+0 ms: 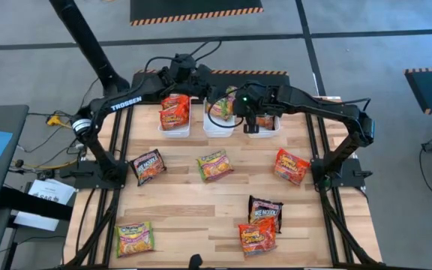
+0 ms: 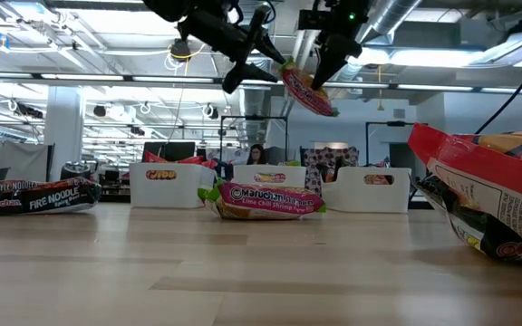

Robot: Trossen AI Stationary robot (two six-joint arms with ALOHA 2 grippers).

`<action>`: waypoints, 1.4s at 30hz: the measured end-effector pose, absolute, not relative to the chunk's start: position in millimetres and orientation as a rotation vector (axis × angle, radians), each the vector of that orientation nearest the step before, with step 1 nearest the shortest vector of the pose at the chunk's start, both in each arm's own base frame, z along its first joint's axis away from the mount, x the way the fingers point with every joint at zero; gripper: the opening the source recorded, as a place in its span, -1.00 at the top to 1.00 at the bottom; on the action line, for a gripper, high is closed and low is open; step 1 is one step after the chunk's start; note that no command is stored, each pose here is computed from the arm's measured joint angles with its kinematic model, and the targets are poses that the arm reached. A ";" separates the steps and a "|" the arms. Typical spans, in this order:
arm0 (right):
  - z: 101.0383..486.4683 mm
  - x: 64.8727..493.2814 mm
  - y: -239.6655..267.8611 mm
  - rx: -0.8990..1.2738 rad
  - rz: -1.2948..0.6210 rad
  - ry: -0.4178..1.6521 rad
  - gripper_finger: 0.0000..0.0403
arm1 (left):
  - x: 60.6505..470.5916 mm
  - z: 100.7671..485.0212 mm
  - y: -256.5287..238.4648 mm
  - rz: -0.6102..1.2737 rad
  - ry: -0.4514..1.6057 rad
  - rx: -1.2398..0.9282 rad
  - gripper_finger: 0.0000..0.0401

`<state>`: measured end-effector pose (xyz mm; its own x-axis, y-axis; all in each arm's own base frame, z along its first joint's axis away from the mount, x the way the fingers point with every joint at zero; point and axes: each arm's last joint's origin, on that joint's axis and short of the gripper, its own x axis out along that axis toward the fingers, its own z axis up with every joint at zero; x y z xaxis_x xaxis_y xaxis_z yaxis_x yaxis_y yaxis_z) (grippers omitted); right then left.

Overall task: Sort Maruchan noodles
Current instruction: Put the bottom right green noodle pack into the middle white bin

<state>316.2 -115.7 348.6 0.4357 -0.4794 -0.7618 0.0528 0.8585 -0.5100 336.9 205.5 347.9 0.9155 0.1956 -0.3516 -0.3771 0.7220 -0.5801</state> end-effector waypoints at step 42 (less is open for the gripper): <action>350.7 320.3 -112.8 -0.459 -0.313 1.032 0.97 | 336.6 347.6 204.2 0.189 0.304 -0.637 0.12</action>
<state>320.3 -112.8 350.7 0.4822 -0.4571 -0.7473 0.0349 0.8624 -0.5050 336.6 204.2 347.6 0.9386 0.0801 -0.3356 -0.2654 0.7890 -0.5541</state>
